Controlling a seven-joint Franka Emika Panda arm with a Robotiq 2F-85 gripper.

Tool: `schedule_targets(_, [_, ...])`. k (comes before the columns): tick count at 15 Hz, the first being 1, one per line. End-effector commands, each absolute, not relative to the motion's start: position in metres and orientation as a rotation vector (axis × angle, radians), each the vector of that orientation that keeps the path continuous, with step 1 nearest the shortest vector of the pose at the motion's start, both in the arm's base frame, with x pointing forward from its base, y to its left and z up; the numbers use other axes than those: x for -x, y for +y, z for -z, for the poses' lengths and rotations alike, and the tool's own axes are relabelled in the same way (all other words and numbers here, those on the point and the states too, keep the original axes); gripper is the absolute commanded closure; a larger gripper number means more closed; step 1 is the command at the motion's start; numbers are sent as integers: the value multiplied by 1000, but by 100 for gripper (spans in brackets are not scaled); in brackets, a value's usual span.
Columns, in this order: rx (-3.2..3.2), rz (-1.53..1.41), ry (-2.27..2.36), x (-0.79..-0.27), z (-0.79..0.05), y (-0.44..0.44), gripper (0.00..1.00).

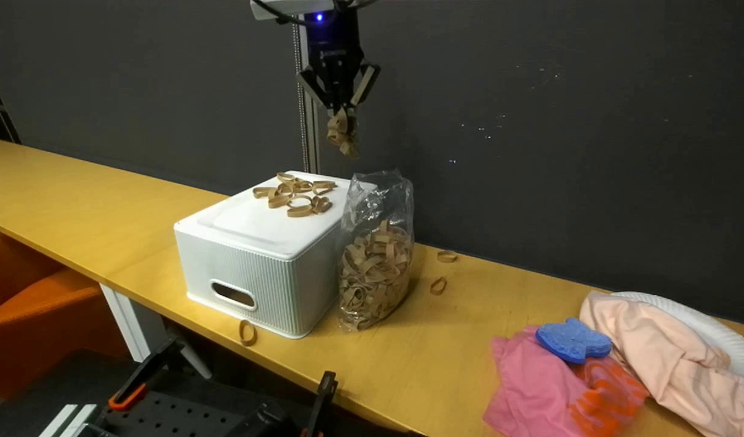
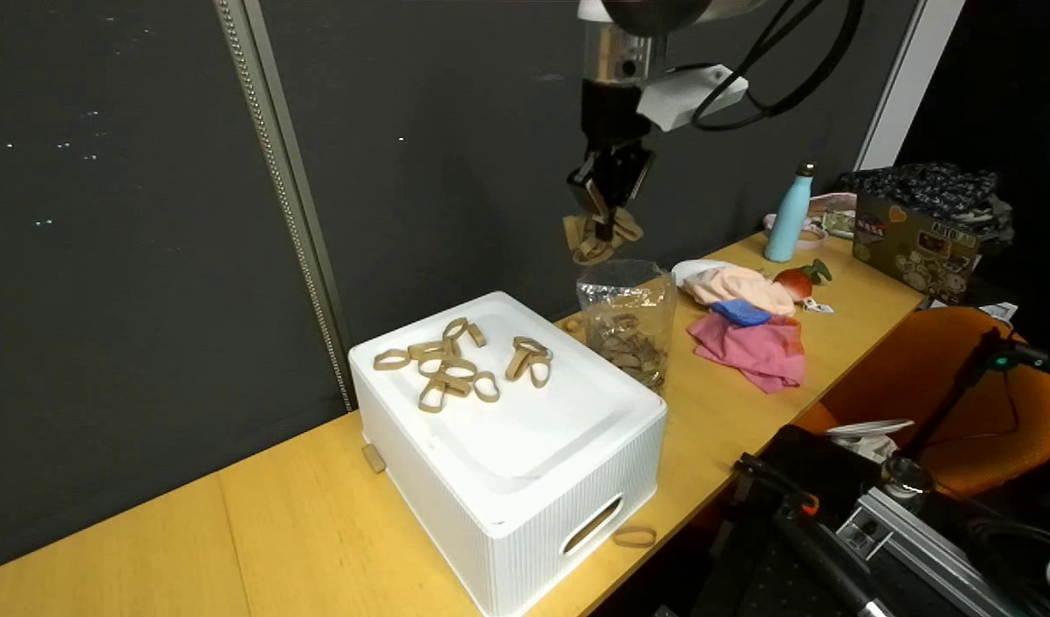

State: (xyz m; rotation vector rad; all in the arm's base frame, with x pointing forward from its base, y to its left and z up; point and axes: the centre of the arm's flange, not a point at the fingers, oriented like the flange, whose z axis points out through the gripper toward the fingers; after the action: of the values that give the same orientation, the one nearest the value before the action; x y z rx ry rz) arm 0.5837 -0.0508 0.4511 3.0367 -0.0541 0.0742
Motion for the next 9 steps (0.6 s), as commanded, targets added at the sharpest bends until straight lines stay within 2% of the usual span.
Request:
schedule_targets(1, [-3005, -70, -146, -558, -451, -78, 97])
schedule_targets(9, [-3006, -25, -299, -542, -399, -113, 97])
